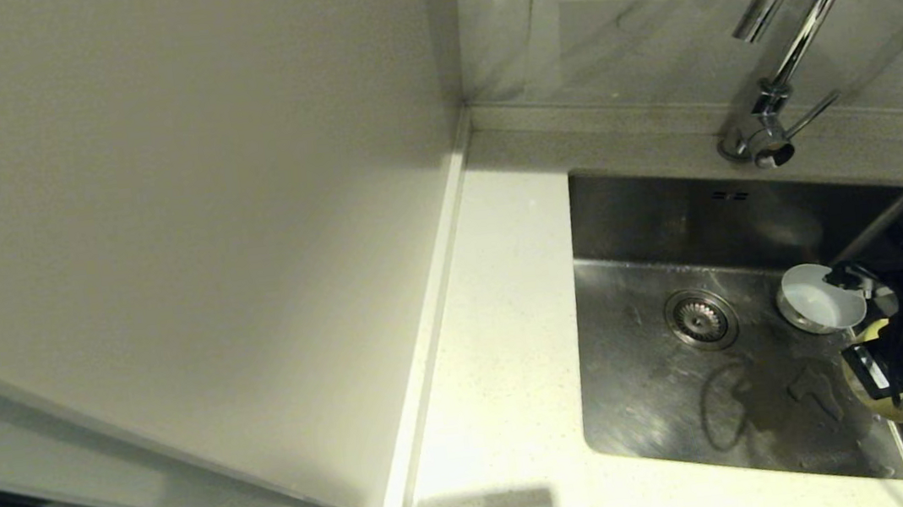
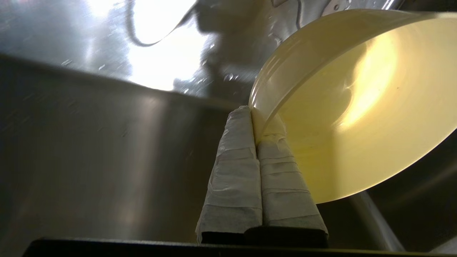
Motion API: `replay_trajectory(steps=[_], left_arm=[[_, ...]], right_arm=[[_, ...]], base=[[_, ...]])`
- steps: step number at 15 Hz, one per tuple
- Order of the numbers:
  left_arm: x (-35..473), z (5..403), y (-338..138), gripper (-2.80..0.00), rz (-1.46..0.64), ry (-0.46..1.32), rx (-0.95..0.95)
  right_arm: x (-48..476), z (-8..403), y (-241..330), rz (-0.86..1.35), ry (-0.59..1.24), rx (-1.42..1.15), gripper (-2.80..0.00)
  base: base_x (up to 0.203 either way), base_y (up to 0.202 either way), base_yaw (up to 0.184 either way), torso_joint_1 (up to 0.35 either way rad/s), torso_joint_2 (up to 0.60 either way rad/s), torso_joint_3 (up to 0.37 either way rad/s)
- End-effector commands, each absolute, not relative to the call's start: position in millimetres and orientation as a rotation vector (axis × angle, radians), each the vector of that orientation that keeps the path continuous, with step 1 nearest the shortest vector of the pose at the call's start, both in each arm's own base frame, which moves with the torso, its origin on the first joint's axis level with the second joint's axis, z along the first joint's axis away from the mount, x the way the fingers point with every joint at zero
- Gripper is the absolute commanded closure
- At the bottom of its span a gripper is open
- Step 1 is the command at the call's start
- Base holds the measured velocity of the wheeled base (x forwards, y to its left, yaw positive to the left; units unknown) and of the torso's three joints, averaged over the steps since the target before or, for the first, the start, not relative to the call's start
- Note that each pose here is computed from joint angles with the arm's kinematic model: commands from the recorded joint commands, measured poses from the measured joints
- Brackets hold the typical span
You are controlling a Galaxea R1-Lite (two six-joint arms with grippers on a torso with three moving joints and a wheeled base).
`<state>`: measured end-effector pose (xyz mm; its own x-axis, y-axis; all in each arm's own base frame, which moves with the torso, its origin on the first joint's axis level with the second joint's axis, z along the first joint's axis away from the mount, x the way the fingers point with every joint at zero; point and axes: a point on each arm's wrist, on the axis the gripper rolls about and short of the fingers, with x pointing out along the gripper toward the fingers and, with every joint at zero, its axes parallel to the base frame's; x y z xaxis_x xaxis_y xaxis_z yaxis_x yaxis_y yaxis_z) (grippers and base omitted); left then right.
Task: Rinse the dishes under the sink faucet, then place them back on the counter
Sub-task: Put a bowl into the sink
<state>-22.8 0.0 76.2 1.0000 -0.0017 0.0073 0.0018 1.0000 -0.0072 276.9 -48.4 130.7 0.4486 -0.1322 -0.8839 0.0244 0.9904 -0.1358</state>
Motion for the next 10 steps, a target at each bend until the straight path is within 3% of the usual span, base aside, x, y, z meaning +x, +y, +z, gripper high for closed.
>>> replay_trajectory(steps=[1,10], left_arm=[[-23,75,0,0.00,-0.002,-0.005,-0.008],[-23,75,0,0.00,-0.002,-0.005,-0.008]], right_arm=[[288,106,-51,-0.103,1.154,-0.111,0.00],[331,70,-66,-0.173,1.080,-0.134,0.00]], base=[[0.000,0.000,0.000,0.000,0.00,0.000],[0.000,0.000,0.000,0.000,0.00,0.000]])
